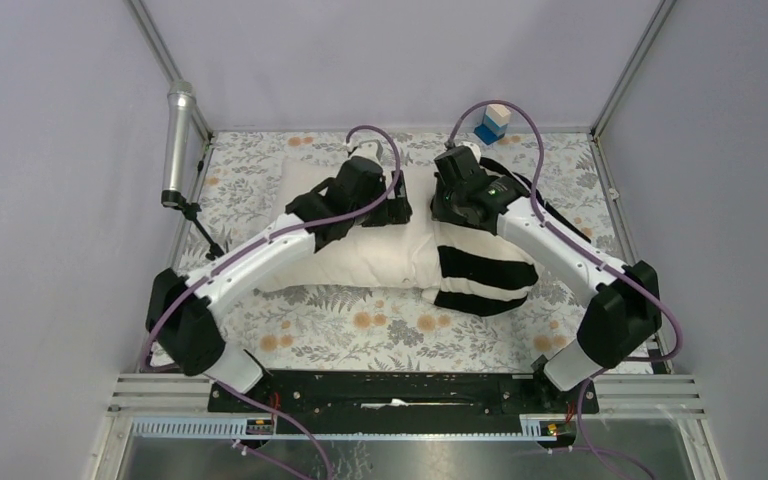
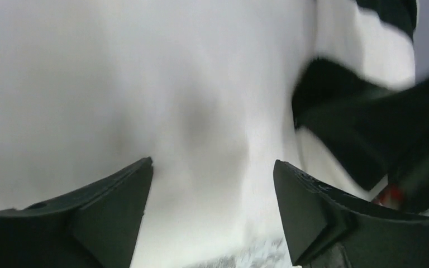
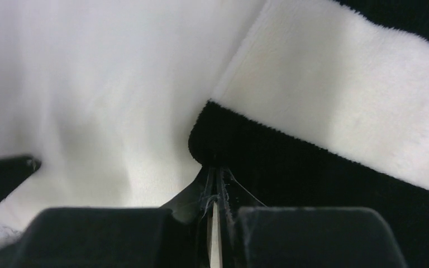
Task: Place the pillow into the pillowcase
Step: Stuff the pillow into the pillowcase.
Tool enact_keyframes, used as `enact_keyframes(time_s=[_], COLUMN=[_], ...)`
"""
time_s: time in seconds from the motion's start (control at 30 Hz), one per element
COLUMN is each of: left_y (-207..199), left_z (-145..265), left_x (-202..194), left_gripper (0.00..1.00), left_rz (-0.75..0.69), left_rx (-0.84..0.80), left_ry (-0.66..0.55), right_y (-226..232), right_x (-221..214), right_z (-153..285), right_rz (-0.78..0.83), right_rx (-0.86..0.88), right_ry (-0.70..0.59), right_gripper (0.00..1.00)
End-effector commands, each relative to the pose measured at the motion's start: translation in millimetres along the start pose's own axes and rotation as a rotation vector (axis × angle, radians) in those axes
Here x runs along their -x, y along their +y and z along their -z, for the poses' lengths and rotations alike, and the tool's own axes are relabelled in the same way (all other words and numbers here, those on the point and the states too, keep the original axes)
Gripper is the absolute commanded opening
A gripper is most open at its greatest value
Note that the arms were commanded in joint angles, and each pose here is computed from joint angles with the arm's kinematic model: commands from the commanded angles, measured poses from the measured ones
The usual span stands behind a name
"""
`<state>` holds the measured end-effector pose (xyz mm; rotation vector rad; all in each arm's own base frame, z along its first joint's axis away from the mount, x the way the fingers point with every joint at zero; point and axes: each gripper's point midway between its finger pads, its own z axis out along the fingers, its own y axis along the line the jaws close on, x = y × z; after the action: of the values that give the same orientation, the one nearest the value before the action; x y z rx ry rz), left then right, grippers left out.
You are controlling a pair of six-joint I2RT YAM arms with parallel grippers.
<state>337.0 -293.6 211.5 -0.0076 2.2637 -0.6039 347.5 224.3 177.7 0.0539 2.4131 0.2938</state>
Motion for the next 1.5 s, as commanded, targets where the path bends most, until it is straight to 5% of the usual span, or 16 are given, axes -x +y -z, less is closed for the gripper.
enact_keyframes(time_s=[0.0,0.07,0.27,0.33,0.43,0.5,0.57,0.6,0.9,1.13,1.47], left_y=[10,27,38,38,47,42,33,32,4,-4,-19], left_z=[70,79,60,38,5,-7,-9,-9,7,5,25], left_x=[0,-20,-101,-112,-107,-91,-65,-51,48,73,93], left_gripper=[0.91,0.99,0.99,0.99,0.91,0.64,0.09,0.0,0.0,0.0,0.0], left_rz=[-0.267,-0.326,-0.481,-0.512,-0.486,-0.426,-0.365,-0.333,-0.084,-0.069,-0.091], left_rx=[0.118,0.196,0.255,0.27,0.344,0.339,0.318,0.317,0.083,0.054,-0.006], left_ry=[-0.051,0.004,0.135,0.133,0.099,0.073,0.027,0.014,-0.015,-0.033,-0.08], right_y=[18,12,0,-2,-12,-32,-61,-73,-65,-63,-45], right_x=[52,55,47,46,45,43,39,37,-6,-18,-36], right_z=[39,52,74,78,90,100,108,111,109,143,94], right_rz=[-0.036,-0.037,-0.05,-0.048,-0.049,-0.055,-0.067,-0.08,-0.056,0.037,0.238], right_rx=[0.087,0.074,0.079,0.079,0.054,-0.004,-0.103,-0.135,-0.034,-0.173,-0.325], right_ry=[-0.156,-0.174,-0.196,-0.197,-0.222,-0.264,-0.318,-0.336,-0.254,-0.365,-0.349], right_gripper=[0.16,0.26,0.45,0.48,0.65,0.81,0.98,0.99,1.0,0.99,1.0])
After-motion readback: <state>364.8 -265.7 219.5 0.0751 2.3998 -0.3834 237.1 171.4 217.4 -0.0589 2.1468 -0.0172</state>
